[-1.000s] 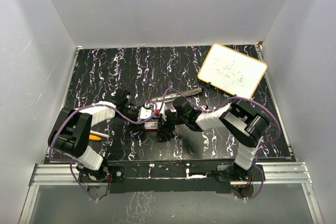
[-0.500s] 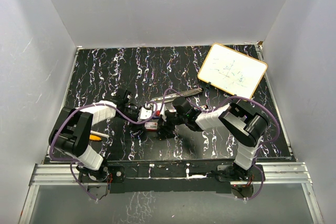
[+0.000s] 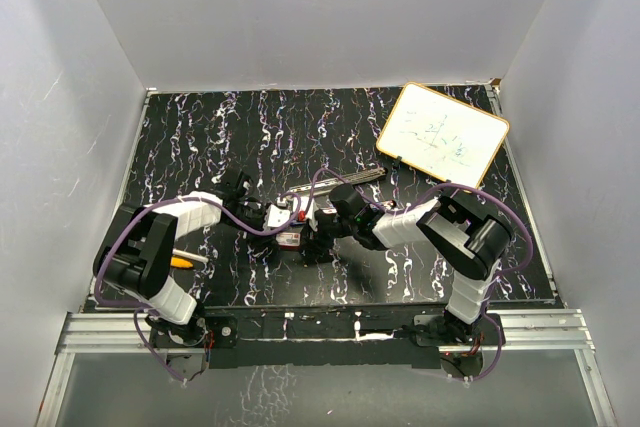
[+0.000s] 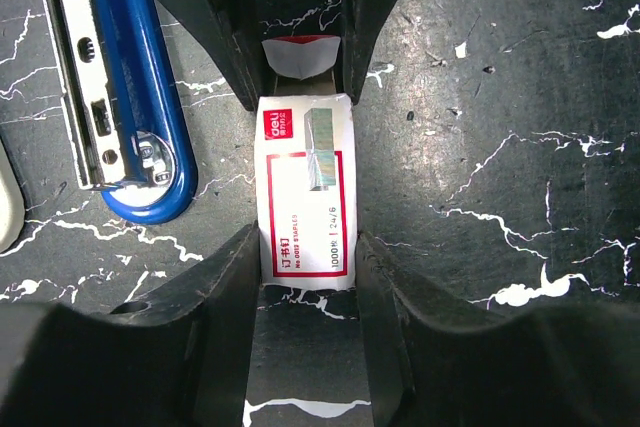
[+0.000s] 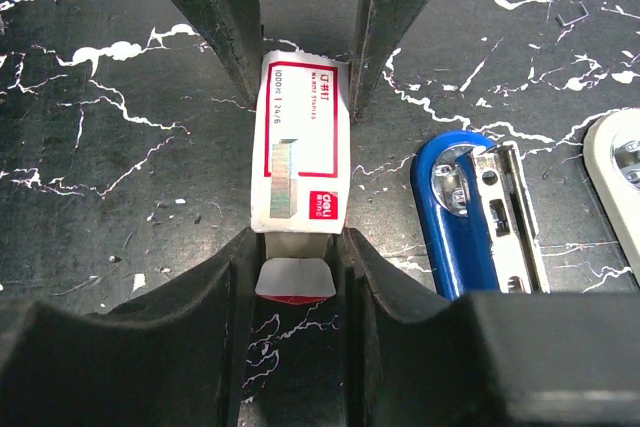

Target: Load the staples into the stapler

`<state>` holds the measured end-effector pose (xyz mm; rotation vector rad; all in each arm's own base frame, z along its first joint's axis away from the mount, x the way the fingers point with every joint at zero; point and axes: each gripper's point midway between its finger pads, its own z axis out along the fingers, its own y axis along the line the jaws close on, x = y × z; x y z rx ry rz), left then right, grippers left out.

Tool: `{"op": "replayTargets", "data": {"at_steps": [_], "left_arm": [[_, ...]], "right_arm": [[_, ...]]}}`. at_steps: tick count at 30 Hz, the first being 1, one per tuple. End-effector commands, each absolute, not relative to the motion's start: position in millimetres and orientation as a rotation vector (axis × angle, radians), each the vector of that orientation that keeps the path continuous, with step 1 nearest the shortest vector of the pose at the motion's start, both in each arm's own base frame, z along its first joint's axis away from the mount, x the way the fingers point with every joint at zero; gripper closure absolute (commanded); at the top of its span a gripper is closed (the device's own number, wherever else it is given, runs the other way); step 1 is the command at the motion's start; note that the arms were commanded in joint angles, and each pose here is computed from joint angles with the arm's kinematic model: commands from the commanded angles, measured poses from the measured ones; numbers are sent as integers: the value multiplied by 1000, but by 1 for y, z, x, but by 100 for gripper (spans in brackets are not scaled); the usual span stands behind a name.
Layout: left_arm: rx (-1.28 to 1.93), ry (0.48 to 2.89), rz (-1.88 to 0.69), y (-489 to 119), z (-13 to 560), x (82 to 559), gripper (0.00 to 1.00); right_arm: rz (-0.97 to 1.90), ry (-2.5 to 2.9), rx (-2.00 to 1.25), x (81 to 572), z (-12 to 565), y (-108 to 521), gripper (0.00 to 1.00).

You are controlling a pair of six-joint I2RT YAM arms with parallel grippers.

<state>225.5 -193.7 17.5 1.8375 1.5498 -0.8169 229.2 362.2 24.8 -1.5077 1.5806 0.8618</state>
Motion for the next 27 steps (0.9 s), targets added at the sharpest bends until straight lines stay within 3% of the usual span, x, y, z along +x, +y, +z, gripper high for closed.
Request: {"op": "replayTargets", "data": {"at_steps": [1,18,27], "left_arm": [[1869,1569,-757,-186,14,225,64],[1888,1595,-697,-178,17,228,65],[1905,1606,-671,-164,19,230,57]], "right_arm": [[826,1675,-1573,216,0,338,67],[807,1731,-1576,215,-6,326,64],[817,1743,-1576,211,-5,320,64]]}}
